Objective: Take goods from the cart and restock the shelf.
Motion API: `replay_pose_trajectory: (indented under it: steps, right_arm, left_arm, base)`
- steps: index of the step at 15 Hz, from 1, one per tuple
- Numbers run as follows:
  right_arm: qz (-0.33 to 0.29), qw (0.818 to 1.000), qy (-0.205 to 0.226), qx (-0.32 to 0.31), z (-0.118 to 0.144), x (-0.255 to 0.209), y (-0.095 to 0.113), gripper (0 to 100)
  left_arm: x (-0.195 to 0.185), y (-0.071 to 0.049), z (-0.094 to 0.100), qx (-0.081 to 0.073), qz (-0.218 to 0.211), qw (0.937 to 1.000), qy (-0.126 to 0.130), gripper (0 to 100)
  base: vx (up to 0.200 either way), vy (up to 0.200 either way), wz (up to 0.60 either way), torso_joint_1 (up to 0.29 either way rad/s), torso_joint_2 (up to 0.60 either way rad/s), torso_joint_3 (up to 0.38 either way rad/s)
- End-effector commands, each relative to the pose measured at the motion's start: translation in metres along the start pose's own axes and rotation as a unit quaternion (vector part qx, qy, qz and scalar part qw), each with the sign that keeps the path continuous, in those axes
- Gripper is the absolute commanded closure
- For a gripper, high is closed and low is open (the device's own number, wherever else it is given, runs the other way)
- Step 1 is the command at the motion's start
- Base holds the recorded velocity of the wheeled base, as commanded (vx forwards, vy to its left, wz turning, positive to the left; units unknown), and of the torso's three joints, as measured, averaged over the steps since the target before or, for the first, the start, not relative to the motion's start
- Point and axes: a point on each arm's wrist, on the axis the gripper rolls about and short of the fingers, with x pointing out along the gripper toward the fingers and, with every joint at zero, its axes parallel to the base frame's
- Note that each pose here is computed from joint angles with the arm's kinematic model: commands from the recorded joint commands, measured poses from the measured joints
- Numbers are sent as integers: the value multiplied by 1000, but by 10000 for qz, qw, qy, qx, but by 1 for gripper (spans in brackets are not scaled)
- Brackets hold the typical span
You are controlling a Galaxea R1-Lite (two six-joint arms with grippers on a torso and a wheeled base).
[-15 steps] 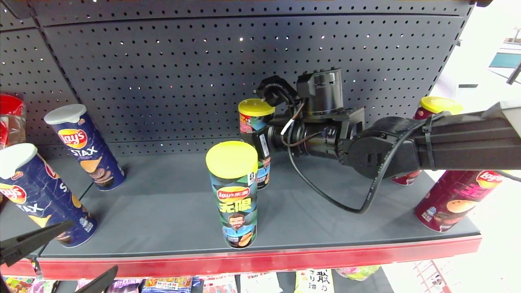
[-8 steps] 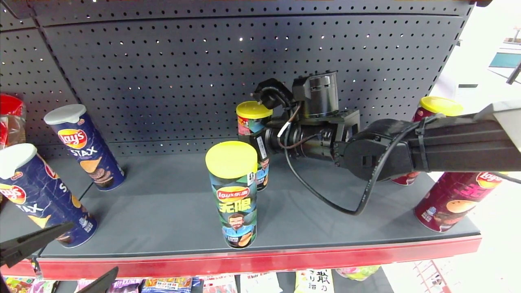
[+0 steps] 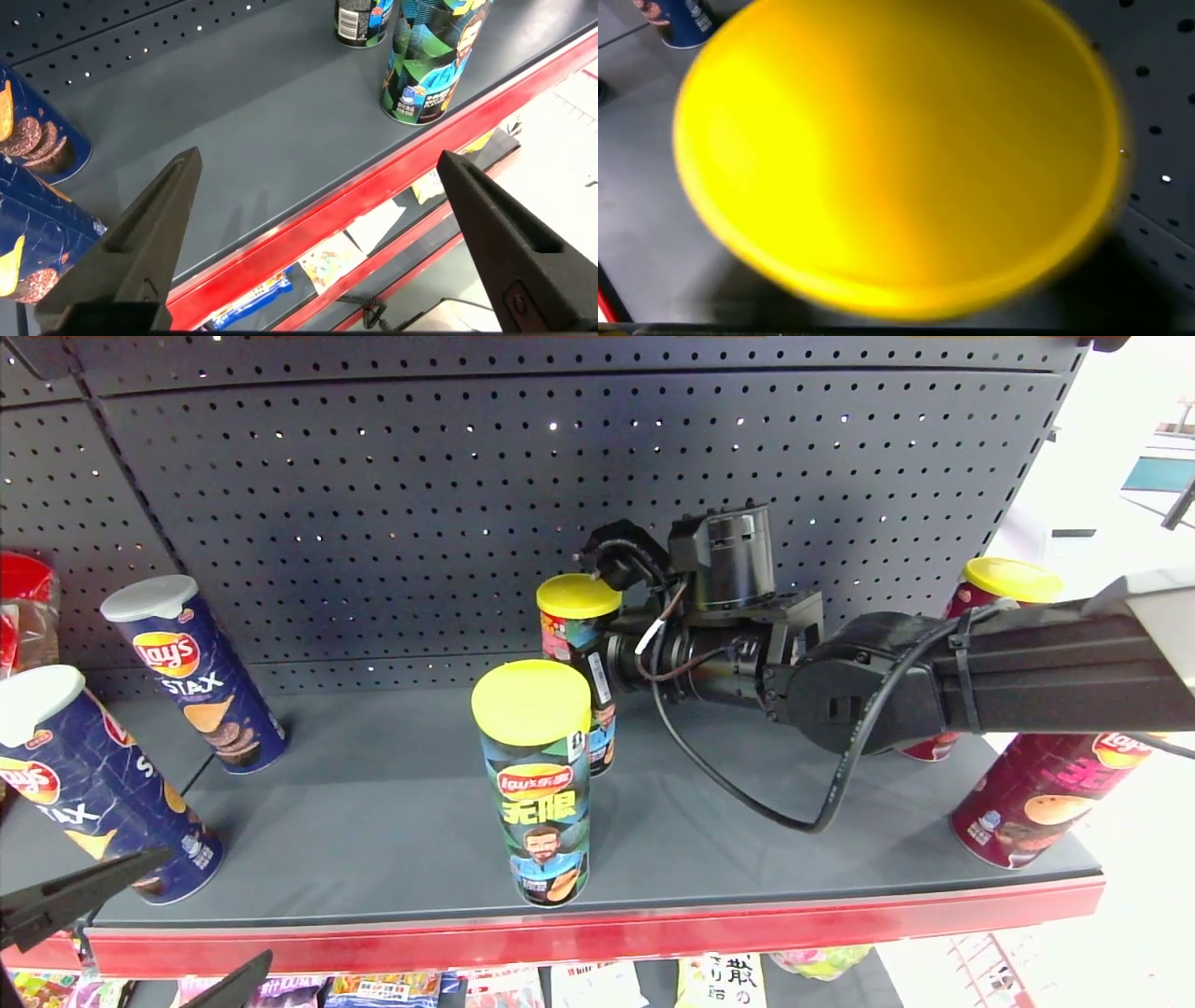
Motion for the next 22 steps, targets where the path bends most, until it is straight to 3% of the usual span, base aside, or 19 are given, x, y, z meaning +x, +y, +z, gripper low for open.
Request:
replay_pose_trajectory:
  steps: [1, 12, 18, 22]
  right_arm:
    - [-1, 10000, -14, 0, 1, -2, 0, 0]
    - [-287, 9991, 59, 302, 4, -54, 0, 0]
    - [-382, 9977, 300, 481, -13, -99, 0, 0]
    - [-1015, 9907, 558, 716, -38, -150, -6, 0]
  left_arm:
    - [0, 0, 0, -6, 1, 10000, 4, 0]
    - [2, 0, 0, -8, -44, 10000, 42, 0]
    - [3, 0, -1, -26, -43, 9999, 88, 0]
    - [18, 5, 4, -84, 13, 9993, 370, 0]
  base:
    - [0, 0, 0, 0, 0, 0]
    - [0, 0, 0, 0, 0, 0]
    - [0, 0, 0, 0, 0, 0]
    - [0, 0, 0, 0, 0, 0]
